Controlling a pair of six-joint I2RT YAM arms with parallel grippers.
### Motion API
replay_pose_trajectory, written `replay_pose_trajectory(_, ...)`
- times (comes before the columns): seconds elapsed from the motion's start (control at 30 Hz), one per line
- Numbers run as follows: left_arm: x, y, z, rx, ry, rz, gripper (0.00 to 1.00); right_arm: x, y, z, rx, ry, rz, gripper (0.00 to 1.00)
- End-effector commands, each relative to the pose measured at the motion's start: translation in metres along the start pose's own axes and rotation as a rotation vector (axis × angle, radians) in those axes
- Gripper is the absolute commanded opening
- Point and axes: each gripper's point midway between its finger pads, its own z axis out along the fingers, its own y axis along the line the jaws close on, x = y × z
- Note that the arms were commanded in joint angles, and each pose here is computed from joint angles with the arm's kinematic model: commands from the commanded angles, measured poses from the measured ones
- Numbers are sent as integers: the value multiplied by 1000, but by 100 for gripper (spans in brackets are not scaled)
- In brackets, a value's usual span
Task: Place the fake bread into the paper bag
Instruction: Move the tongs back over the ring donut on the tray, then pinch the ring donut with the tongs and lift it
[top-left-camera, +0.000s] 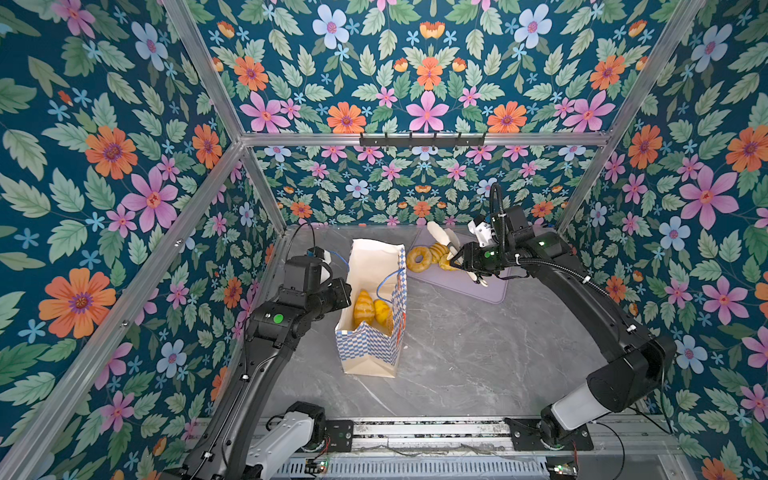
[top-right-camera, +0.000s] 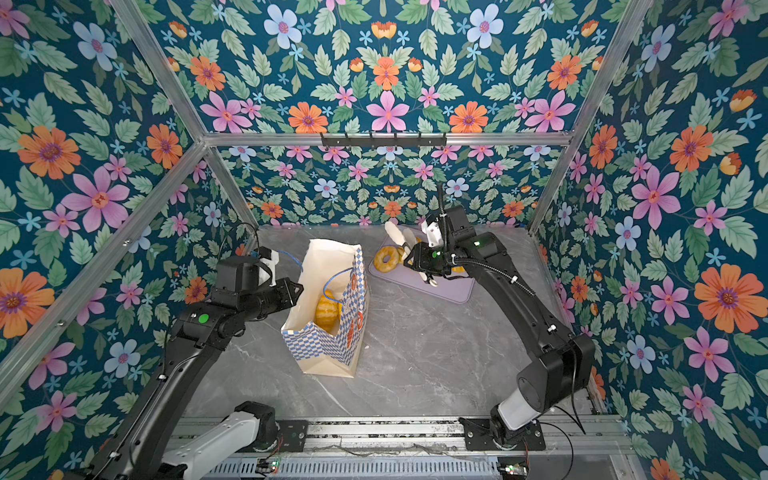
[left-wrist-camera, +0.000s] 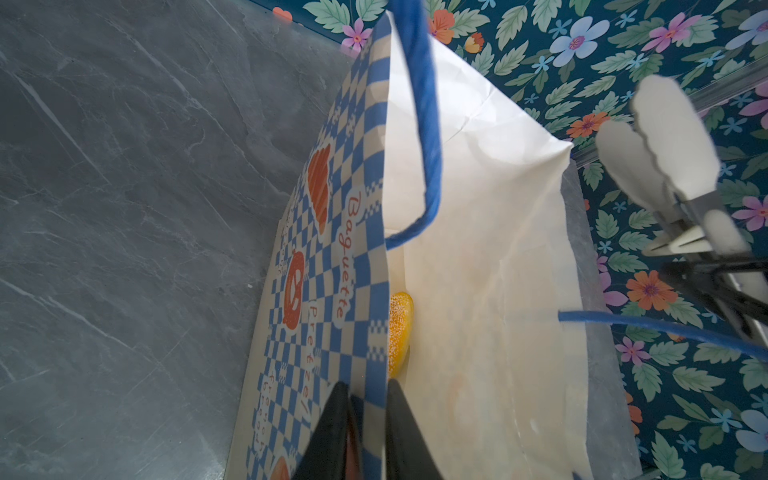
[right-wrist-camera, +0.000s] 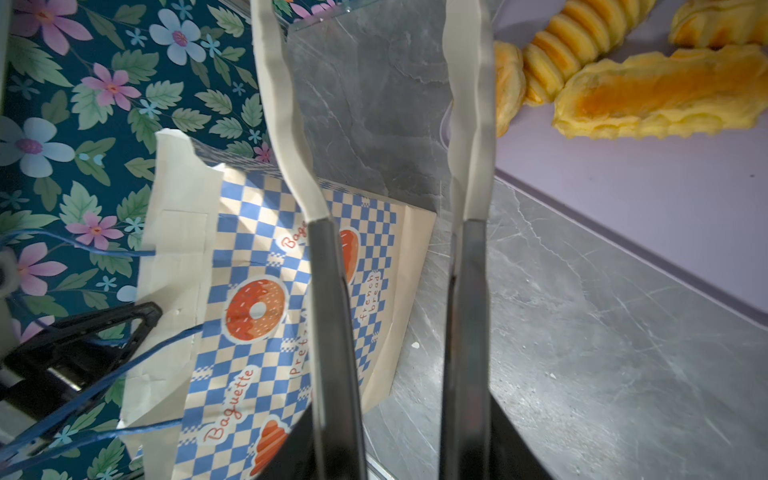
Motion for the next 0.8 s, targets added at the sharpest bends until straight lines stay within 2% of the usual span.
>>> replay_pose_trajectory(0.0, -3, -1, -1, 4, -14, 6, 20, -2, -1, 13, -45, 8, 30, 45)
replay_pose_trajectory(0.37, -1, 1, 0, 0, -13, 5, 20, 17, -39, 72, -26, 128, 129, 45)
replay_pose_trajectory(0.77, 1, 3, 1, -6, -13, 5, 20, 27, -62, 112, -16, 191, 192, 45)
